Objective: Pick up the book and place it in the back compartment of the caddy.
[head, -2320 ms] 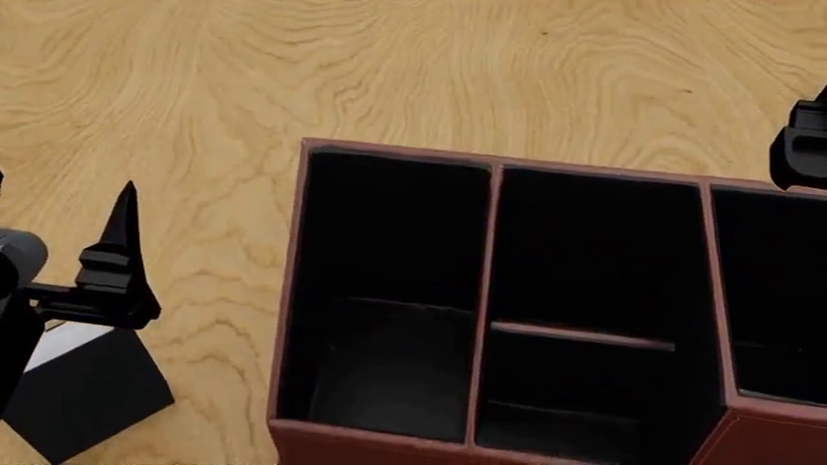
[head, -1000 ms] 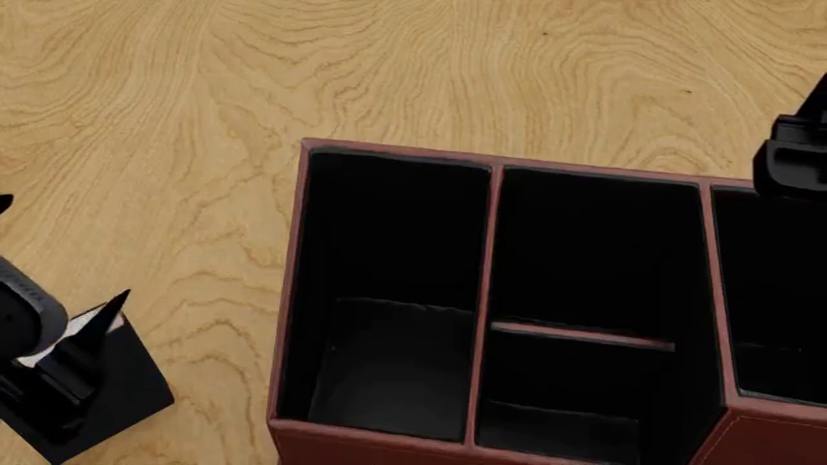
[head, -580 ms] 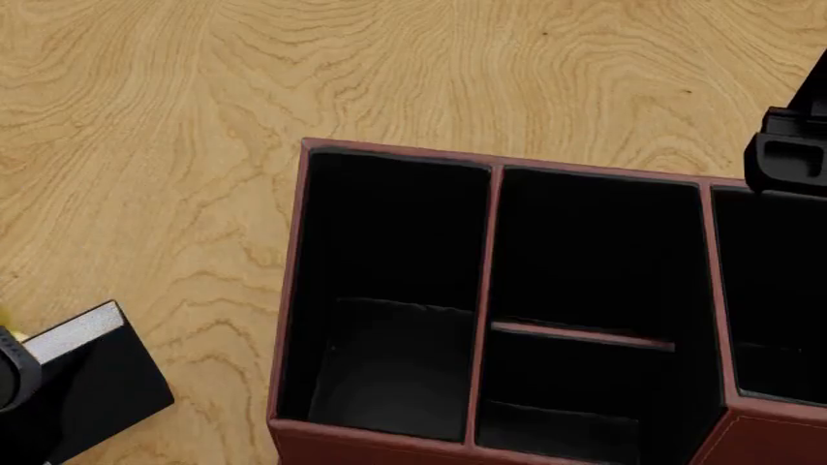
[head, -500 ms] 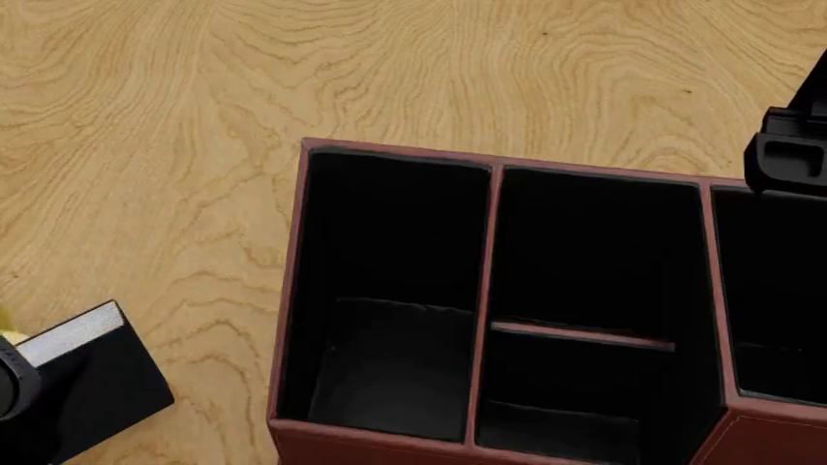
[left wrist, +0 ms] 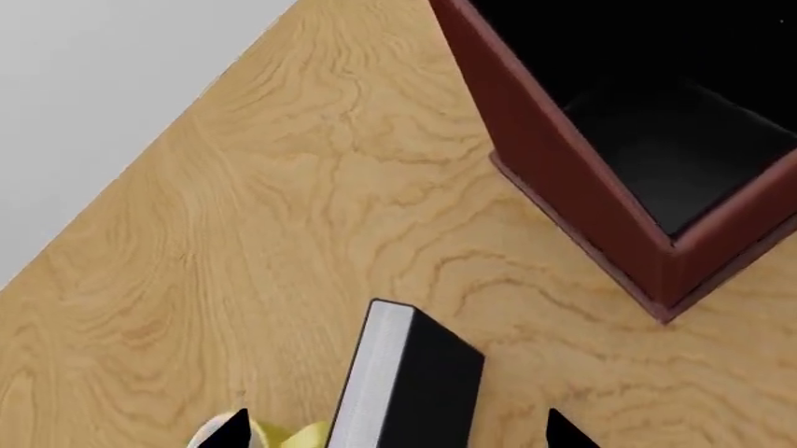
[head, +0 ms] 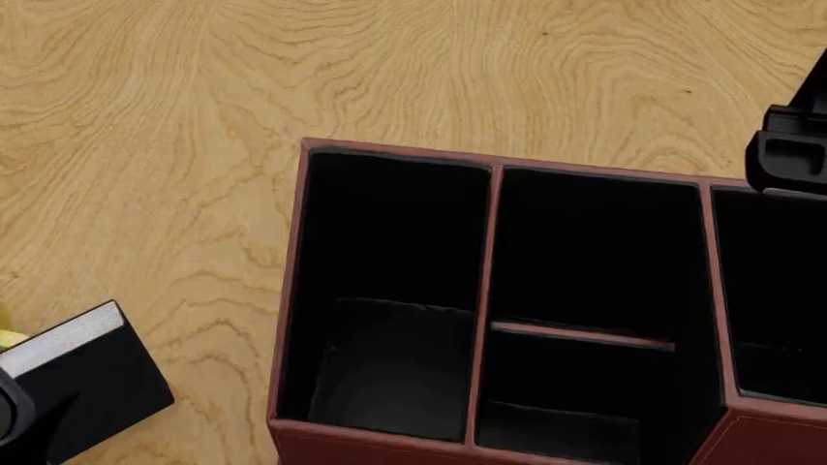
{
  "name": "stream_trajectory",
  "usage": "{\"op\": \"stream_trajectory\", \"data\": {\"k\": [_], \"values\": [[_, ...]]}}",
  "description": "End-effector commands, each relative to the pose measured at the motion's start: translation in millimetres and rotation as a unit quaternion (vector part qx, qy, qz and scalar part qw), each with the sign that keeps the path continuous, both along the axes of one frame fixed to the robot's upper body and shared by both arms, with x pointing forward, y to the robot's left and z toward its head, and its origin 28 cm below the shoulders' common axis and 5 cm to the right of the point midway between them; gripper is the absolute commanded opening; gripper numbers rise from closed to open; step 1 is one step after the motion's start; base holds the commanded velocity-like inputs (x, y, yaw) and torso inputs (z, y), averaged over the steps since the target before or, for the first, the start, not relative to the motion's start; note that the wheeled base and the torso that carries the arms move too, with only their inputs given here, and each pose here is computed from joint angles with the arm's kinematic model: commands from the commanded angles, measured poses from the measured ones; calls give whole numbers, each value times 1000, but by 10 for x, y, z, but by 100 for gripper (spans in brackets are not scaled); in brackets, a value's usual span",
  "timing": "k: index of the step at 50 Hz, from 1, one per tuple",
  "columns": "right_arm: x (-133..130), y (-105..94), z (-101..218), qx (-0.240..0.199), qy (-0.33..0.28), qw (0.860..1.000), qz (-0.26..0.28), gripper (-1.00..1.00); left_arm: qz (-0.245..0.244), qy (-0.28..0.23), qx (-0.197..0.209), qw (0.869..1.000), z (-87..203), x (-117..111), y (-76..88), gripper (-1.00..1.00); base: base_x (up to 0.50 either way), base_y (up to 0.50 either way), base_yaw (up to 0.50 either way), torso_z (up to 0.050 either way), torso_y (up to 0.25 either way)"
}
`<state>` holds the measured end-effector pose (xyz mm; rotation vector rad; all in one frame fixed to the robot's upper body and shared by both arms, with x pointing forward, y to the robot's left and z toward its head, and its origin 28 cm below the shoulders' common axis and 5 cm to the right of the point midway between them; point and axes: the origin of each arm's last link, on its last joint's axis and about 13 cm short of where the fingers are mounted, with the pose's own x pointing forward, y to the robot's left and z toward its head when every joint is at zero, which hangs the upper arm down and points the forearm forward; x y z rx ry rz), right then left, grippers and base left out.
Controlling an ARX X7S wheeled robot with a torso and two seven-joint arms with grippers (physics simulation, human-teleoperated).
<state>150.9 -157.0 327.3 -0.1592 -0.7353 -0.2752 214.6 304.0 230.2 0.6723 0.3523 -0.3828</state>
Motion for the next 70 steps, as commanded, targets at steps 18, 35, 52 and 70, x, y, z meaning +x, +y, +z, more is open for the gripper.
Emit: {"op": "stream_trajectory", "data": {"k": [18,35,52,70], "values": [[28,22,-1,-3,3,1000,2,100,23,27,0,999,-168,63,91,100,0,0,0,0,0],[49,59,26,-7,4,1000,3,100,35,35,4,999,-267,166,170,100,0,0,0,0,0],[54,59,25,-9,4,1000,2,100,43,41,9,998,-341,296,197,100,0,0,0,0,0],[76,49,-1,-9,8,1000,0,100,45,54,18,997,-432,437,211,100,0,0,0,0,0]]}}
